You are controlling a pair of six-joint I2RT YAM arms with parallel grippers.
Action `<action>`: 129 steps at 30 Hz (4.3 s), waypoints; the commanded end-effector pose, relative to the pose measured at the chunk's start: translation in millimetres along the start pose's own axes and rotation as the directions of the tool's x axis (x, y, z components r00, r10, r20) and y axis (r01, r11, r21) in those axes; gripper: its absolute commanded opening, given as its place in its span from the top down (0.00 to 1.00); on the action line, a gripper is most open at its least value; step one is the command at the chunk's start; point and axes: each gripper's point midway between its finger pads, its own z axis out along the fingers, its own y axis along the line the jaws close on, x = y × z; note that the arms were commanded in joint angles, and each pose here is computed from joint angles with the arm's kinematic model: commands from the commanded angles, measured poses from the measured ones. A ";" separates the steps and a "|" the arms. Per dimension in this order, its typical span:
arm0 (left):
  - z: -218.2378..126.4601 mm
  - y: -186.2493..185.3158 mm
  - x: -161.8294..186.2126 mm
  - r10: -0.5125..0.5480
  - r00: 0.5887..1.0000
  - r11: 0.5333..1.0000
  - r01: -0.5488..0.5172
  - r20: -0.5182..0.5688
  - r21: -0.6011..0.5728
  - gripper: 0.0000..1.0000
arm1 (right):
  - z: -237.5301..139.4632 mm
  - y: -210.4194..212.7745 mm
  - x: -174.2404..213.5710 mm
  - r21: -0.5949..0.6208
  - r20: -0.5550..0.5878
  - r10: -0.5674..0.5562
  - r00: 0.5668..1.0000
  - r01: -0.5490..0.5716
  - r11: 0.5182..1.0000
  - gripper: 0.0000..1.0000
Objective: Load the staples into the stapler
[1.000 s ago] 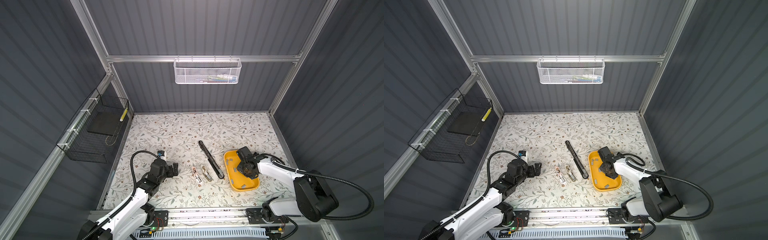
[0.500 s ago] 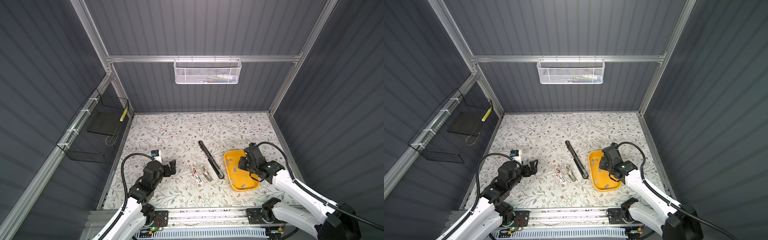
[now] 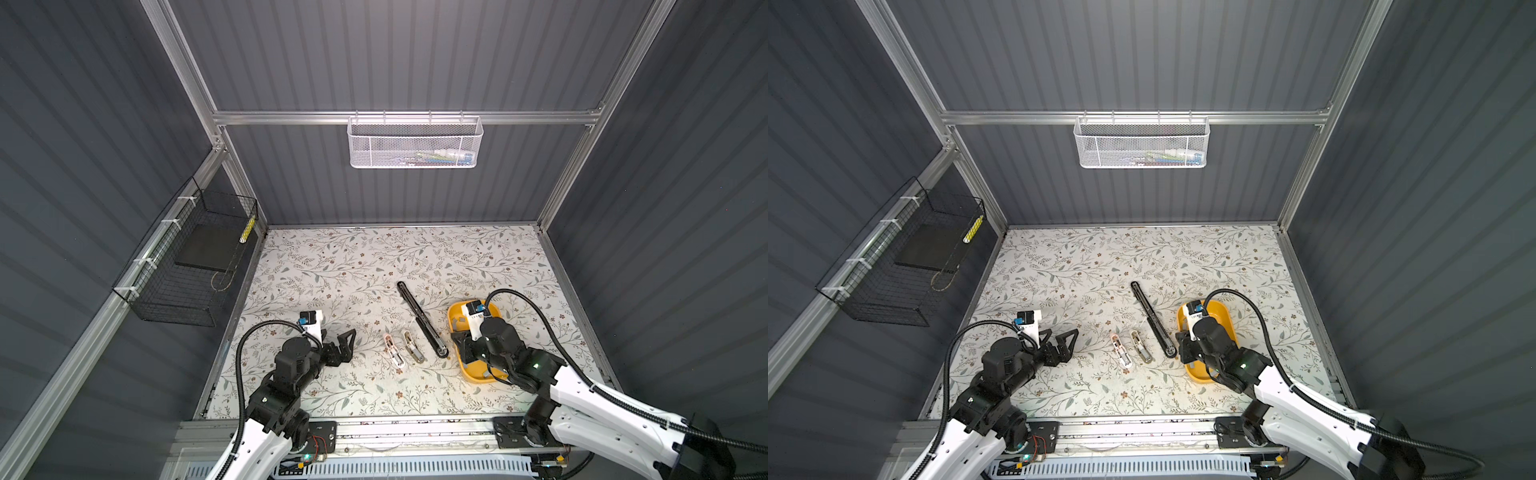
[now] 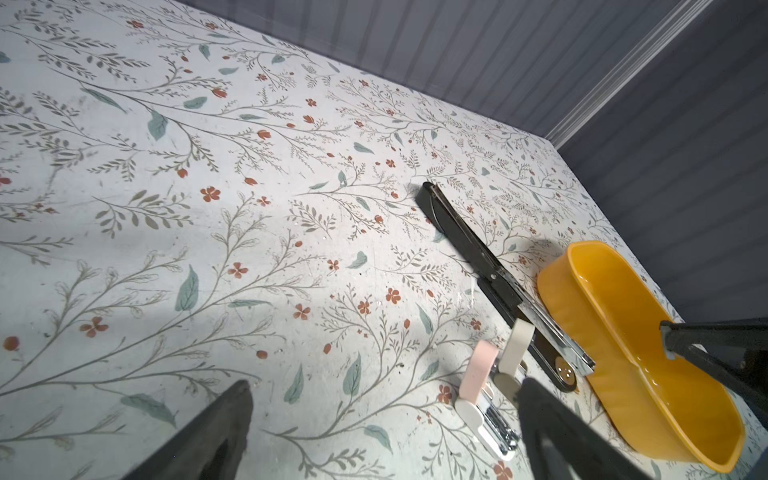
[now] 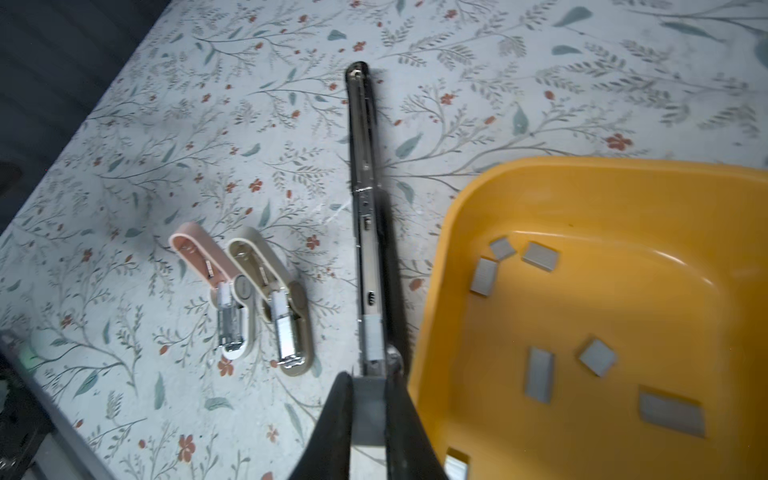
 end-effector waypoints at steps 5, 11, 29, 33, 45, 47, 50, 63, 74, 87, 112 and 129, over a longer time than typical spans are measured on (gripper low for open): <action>11.1 -15.1 9.0 0.021 0.998 0.996 -0.015 -0.066 0.087 0.00 | 21.5 66.5 -18.0 -0.100 0.046 -0.088 0.995 0.092 0.991 0.84; 12.4 -16.0 9.7 0.022 0.997 0.996 -0.015 -0.073 0.090 0.00 | 44.6 100.8 -8.3 -0.112 0.037 -0.122 0.992 0.125 0.986 0.83; 7.1 -14.4 8.7 0.011 0.999 0.996 -0.007 -0.047 0.088 0.00 | 89.2 122.2 39.3 -0.127 -0.135 -0.149 0.980 0.132 0.983 0.83; 7.9 -14.1 9.4 0.011 0.999 0.996 -0.007 -0.051 0.087 0.00 | 93.8 122.8 43.5 -0.120 -0.155 -0.155 0.976 0.137 0.983 0.83; 7.0 -14.4 9.0 0.012 0.999 0.996 -0.007 -0.050 0.088 0.00 | 105.8 119.2 54.7 -0.087 -0.201 -0.187 0.961 0.173 0.981 0.84; 7.0 -14.6 9.1 0.011 0.999 0.996 -0.007 -0.052 0.089 0.00 | 106.6 118.3 55.0 -0.080 -0.203 -0.195 0.960 0.182 0.980 0.84; 7.0 -14.5 9.6 0.011 0.999 0.996 -0.006 -0.053 0.089 0.00 | 106.7 117.1 54.3 -0.074 -0.200 -0.201 0.959 0.189 0.979 0.84; 7.3 -14.7 9.5 0.011 0.998 0.996 -0.006 -0.054 0.089 0.00 | 109.2 114.3 55.3 -0.059 -0.211 -0.210 0.955 0.202 0.978 0.85; 7.7 -14.1 9.8 0.011 0.998 0.996 -0.007 -0.055 0.086 0.00 | 108.3 116.4 51.9 -0.068 -0.206 -0.254 0.945 0.245 0.967 0.85; 8.1 -13.9 10.1 0.011 0.998 0.996 -0.006 -0.057 0.085 0.00 | 111.3 111.9 54.2 -0.041 -0.228 -0.252 0.941 0.249 0.968 0.86; 7.9 -14.2 9.7 0.011 0.998 0.996 -0.006 -0.057 0.085 0.00 | 115.8 108.6 59.2 -0.019 -0.257 -0.251 0.933 0.254 0.967 0.86; 8.0 -14.0 9.5 0.011 0.998 0.996 -0.006 -0.056 0.085 0.00 | 116.4 106.4 59.9 -0.007 -0.264 -0.250 0.932 0.257 0.966 0.86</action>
